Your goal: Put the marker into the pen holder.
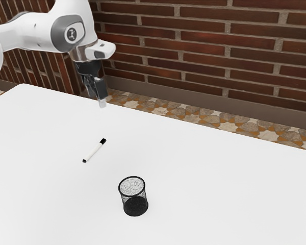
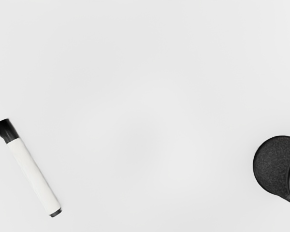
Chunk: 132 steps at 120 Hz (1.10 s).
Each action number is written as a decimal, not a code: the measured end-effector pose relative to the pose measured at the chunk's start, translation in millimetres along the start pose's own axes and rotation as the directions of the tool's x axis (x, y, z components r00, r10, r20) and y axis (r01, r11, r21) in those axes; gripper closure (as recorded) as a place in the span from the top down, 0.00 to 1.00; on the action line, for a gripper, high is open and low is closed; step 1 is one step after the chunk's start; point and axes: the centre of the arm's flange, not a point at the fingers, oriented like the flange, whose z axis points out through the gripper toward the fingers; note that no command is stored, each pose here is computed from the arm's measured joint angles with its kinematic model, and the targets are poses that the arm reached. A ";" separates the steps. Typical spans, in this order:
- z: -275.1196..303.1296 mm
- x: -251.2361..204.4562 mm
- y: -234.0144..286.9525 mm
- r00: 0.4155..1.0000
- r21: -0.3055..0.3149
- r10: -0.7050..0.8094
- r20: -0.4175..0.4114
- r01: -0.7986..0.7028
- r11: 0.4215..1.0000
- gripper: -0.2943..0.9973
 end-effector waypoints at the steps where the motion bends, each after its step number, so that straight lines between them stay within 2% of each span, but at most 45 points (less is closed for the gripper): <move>1: 0.0 0.3 0.0 1.000 0.001 0.004 -0.001 -0.004 1.000 0.77; 38: -0.1 2.5 1.4 0.994 0.015 0.109 -0.026 -0.109 0.994 0.77; 72: 14.0 -27.4 -28.6 0.996 -0.002 -0.086 -0.007 0.086 0.996 0.77; 82: 33.7 -29.2 -43.4 0.991 -0.004 -0.135 0.015 0.135 0.991 0.77; 91: 74.0 -36.4 -61.9 0.982 -0.004 -0.187 0.031 0.188 0.982 0.77; 107: 114.1 -12.2 -87.8 0.973 0.038 -0.231 -0.006 0.231 0.972 0.77; 120: 131.0 2.9 -112.9 0.958 0.067 -0.283 -0.040 0.285 0.956 0.69; 132: 158.4 7.6 -136.8 0.938 0.083 -0.344 -0.037 0.346 0.935 0.60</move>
